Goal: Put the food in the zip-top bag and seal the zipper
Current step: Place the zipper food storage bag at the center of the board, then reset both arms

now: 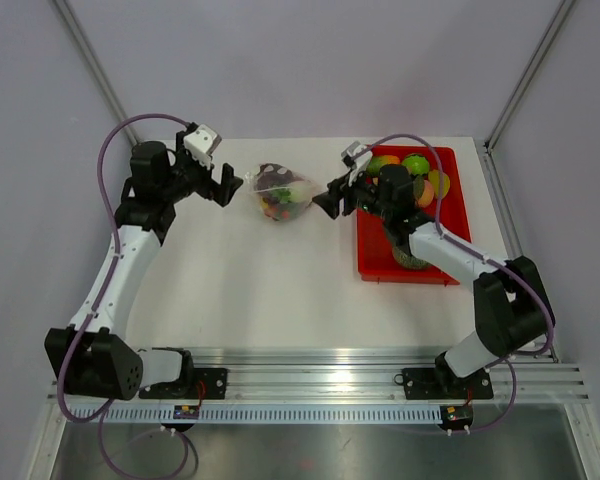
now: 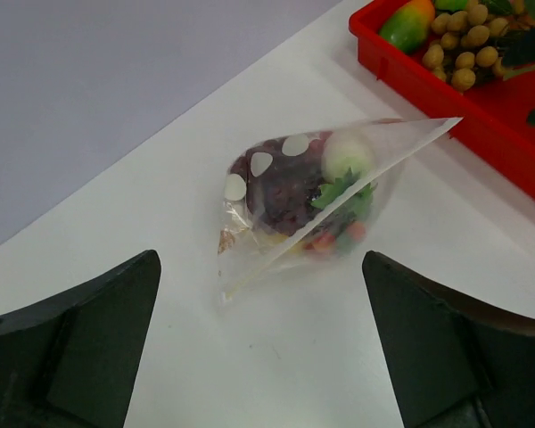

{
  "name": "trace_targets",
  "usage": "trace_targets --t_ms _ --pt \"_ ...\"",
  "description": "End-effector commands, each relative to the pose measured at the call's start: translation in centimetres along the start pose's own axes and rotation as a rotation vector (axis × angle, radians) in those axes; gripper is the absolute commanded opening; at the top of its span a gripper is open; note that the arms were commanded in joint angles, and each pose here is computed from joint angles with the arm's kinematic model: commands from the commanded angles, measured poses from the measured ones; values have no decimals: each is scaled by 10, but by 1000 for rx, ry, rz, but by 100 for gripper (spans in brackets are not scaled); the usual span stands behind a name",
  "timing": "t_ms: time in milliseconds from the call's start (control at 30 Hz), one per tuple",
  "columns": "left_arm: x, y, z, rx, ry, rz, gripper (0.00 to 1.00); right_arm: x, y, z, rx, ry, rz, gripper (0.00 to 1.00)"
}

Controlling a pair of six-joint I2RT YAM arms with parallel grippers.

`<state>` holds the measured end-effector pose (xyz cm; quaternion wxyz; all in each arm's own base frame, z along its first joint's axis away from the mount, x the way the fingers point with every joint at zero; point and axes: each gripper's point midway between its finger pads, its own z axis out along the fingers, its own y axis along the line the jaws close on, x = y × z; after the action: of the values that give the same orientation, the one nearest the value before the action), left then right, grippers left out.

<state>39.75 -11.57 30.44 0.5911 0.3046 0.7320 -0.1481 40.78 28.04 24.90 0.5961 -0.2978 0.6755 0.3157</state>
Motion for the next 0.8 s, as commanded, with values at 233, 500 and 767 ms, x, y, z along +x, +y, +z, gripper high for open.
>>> trace_targets --t_ms 233,500,767 --pt "-52 -4 -45 -168 -134 -284 99 -32 -20 -74 380 69 120 97" --pt "23 -25 -67 -331 24 -438 99 -11 -55 -156 849 253 291 99" --pt "64 -47 -98 -374 -1 -517 99 30 -48 -222 1017 343 325 99"
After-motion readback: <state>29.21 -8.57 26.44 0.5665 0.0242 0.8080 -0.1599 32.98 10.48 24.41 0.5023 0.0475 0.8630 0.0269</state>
